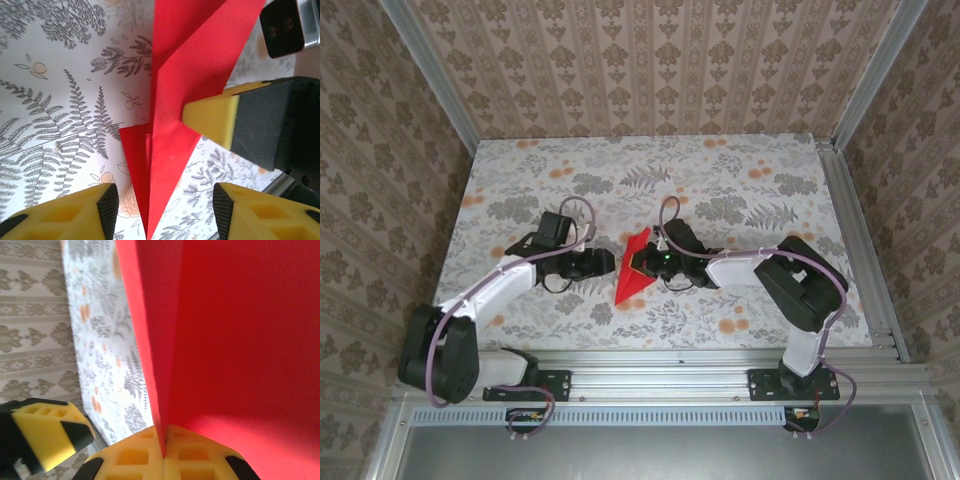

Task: Fold a paper plane with a square sheet of paper (pick it up from the middle)
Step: Turn over the paper at the center of the table.

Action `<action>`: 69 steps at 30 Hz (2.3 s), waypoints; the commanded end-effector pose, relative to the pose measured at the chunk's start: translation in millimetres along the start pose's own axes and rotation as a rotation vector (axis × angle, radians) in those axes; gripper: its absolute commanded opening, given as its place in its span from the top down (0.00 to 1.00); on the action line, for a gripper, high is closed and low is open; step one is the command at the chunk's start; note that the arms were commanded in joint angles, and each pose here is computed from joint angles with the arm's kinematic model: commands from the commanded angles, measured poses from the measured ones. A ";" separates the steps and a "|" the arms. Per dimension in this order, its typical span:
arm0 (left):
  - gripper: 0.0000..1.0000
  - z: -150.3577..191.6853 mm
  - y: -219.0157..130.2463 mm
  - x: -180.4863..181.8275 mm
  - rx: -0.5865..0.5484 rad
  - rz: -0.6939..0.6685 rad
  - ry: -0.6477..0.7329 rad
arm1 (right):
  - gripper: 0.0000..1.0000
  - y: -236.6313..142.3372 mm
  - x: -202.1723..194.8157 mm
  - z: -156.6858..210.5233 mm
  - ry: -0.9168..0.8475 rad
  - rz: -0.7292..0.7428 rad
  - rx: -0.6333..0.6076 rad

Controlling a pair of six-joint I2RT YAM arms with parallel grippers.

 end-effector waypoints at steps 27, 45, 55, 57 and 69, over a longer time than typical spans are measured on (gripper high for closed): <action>0.47 -22.1 -64.4 -77.5 -0.166 0.460 -0.118 | 0.95 -77.3 126.1 -35.2 0.025 -0.485 -0.036; 0.82 -27.7 -64.3 -79.8 -0.136 0.447 -0.082 | 0.95 -77.1 121.2 -35.4 0.032 -0.478 -0.026; 0.96 -28.6 -64.9 -76.7 -0.119 0.375 -0.035 | 0.75 -77.8 114.6 -38.6 0.038 -0.457 -0.030; 0.96 -28.5 -67.1 -74.9 -0.114 0.328 -0.009 | 0.64 -79.5 109.5 -39.8 0.036 -0.431 -0.043; 0.96 -38.2 -87.7 -55.6 -0.055 -0.333 0.292 | 0.42 -137.6 61.8 -44.6 -0.014 -0.156 -0.205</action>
Point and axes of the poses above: each hand's point on the last joint's axis, 136 mm out from that joint toward the fingers, its own y axis out along the fingers, its own x axis along the line the jaws close on, z = x × y, the point moved 6 cm from there along -y, back along the fingers, and after that the axes turned 5 degrees about y, right-handed, at the moved point
